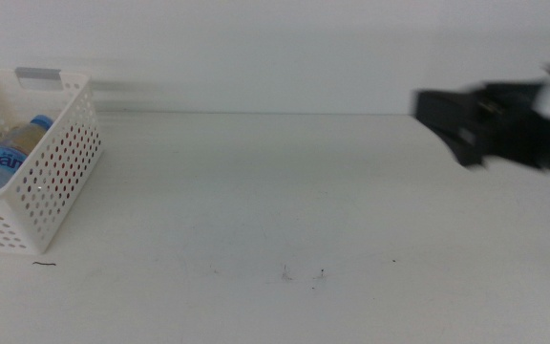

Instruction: Use arms to grab the bottles and put them into the dustbin to the left of the table.

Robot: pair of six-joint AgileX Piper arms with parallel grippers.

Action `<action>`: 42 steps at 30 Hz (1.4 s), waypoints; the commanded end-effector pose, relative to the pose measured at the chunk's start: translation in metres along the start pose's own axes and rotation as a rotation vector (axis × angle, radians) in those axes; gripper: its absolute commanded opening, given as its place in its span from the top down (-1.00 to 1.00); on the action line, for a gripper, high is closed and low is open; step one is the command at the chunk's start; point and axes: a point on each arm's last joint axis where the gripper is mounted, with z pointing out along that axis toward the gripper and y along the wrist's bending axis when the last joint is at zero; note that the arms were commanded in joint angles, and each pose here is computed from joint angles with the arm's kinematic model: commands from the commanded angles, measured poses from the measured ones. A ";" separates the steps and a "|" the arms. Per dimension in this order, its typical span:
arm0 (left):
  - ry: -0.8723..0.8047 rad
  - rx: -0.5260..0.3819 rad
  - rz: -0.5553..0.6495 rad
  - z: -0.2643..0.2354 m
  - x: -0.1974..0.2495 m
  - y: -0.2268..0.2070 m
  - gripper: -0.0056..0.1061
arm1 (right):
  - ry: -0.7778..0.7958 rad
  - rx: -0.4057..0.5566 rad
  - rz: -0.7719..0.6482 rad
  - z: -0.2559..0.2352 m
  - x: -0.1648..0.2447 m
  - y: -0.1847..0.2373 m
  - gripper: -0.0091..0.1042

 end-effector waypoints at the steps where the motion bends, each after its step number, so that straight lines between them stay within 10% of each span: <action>1: 0.002 0.003 -0.038 -0.009 0.032 -0.001 -0.78 | -0.104 0.025 0.037 -0.017 0.020 -0.013 -0.69; 17: 0.030 0.024 -0.041 -0.048 0.136 -0.007 -0.78 | -0.246 0.492 -0.001 -0.114 0.173 -0.067 -0.69; 42: 0.083 -0.001 -0.018 -0.038 0.174 -0.006 -0.78 | -0.307 0.499 -0.008 -0.118 0.189 -0.066 -0.69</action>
